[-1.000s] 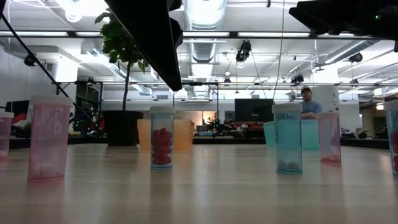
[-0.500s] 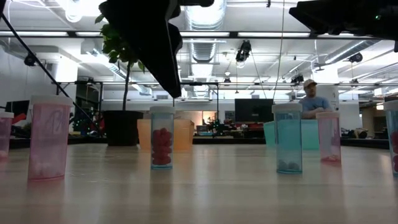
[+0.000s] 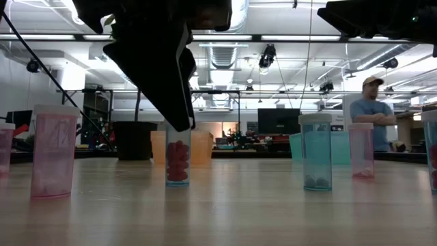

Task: Pick and place medicine bottles into bin by pill shape (circle, oval)
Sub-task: Put the left blue capsule bottle into the orange bin

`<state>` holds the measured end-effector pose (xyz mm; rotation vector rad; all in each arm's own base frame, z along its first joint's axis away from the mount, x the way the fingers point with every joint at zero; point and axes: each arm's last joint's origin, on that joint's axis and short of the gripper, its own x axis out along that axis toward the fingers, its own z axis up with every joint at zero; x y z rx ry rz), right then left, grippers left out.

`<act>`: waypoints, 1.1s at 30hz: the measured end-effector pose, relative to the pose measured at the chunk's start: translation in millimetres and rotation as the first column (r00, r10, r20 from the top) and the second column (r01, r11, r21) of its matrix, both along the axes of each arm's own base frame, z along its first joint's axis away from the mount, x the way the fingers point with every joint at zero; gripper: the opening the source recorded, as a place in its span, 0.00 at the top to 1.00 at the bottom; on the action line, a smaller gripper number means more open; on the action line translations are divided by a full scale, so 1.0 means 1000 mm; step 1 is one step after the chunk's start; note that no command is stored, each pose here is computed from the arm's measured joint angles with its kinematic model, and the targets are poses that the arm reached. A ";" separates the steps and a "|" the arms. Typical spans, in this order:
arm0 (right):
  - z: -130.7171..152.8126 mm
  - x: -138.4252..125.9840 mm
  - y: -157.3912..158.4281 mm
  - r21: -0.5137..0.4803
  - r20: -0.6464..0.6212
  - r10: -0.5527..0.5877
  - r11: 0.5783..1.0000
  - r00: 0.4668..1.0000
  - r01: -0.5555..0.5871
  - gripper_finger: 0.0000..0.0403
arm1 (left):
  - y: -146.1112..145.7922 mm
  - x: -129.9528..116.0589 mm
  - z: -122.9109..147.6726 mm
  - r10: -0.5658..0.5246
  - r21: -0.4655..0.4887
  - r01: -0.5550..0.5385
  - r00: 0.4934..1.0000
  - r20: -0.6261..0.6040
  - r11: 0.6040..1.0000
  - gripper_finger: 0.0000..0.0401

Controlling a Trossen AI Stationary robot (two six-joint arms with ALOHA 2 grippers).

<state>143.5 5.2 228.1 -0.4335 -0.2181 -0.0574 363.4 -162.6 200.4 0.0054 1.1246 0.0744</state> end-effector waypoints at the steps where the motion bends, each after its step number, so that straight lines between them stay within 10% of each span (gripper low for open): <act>1: 0.000 0.000 0.000 0.000 0.000 0.000 1.000 1.000 0.000 0.39 | 0.000 0.000 -0.001 0.002 0.001 -0.002 1.000 -0.003 1.000 0.32; 33: 0.000 0.000 0.000 0.000 0.000 0.000 1.000 1.000 0.000 0.39 | 0.000 0.000 0.001 0.027 -0.008 -0.027 1.000 0.002 1.000 0.67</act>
